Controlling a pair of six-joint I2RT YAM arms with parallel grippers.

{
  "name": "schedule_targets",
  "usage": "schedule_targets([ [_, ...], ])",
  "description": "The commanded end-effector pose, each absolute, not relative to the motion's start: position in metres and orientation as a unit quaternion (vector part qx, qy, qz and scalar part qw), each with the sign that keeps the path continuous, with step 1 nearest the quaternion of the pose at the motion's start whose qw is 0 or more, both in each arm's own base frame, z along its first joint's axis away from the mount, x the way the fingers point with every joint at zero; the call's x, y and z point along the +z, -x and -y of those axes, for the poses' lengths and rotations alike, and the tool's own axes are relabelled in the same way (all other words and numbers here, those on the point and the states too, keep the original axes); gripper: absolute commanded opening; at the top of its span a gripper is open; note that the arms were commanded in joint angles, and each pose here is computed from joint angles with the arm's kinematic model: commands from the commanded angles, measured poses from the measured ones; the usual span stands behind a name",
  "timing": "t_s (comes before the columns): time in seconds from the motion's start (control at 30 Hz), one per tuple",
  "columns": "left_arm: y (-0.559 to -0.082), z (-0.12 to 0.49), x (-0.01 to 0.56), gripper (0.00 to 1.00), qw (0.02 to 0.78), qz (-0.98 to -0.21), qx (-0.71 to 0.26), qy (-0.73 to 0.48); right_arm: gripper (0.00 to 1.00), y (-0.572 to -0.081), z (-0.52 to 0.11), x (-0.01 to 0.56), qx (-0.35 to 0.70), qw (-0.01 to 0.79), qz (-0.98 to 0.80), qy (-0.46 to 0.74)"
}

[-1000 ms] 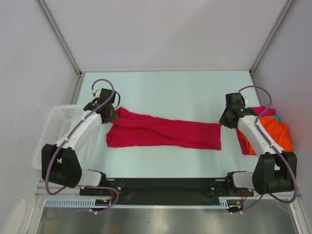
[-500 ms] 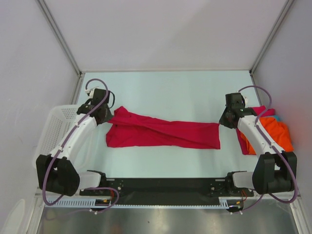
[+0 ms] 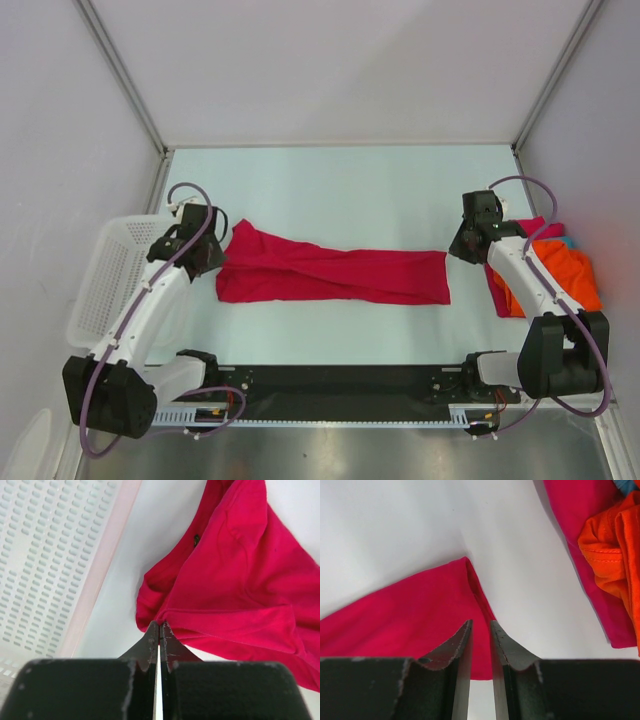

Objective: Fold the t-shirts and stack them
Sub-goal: Fold the other side of the tshirt into a rectangle

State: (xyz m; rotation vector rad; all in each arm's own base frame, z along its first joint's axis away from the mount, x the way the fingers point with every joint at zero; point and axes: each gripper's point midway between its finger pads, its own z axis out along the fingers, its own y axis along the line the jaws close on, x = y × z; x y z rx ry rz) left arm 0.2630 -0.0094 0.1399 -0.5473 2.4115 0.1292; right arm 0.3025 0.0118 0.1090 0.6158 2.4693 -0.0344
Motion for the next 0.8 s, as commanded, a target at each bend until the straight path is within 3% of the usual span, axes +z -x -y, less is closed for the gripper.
schedule_targets([
  [0.0,-0.256,0.007,0.142,0.0,0.332,-0.917,0.044,0.217,0.25,-0.305,-0.012,0.12,-0.004,0.31,-0.923,-0.228],
  [0.1,-0.253,0.009,0.141,0.06,0.33,-0.918,0.039,0.217,0.25,-0.302,-0.012,0.121,-0.005,0.311,-0.923,-0.226],
  [0.13,-0.253,0.01,0.14,0.15,0.329,-0.919,0.036,0.217,0.25,-0.301,-0.011,0.12,-0.005,0.31,-0.923,-0.227],
  [0.17,-0.253,0.01,0.141,0.31,0.329,-0.918,0.034,0.217,0.25,-0.3,-0.012,0.119,-0.005,0.309,-0.924,-0.225],
  [0.27,-0.254,0.012,0.139,0.59,0.325,-0.92,0.03,0.217,0.25,-0.3,-0.012,0.119,-0.004,0.309,-0.924,-0.225],
  [0.37,-0.259,0.012,0.143,0.71,0.328,-0.919,0.033,0.217,0.26,-0.299,-0.012,0.12,-0.004,0.31,-0.924,-0.225],
  [0.5,-0.273,0.016,0.144,0.72,0.332,-0.918,0.026,0.214,0.26,-0.301,-0.012,0.122,-0.002,0.312,-0.923,-0.225],
  [0.77,-0.346,0.062,0.135,0.71,0.336,-0.925,-0.04,0.174,0.26,-0.301,-0.012,0.124,-0.003,0.311,-0.923,-0.227],
])
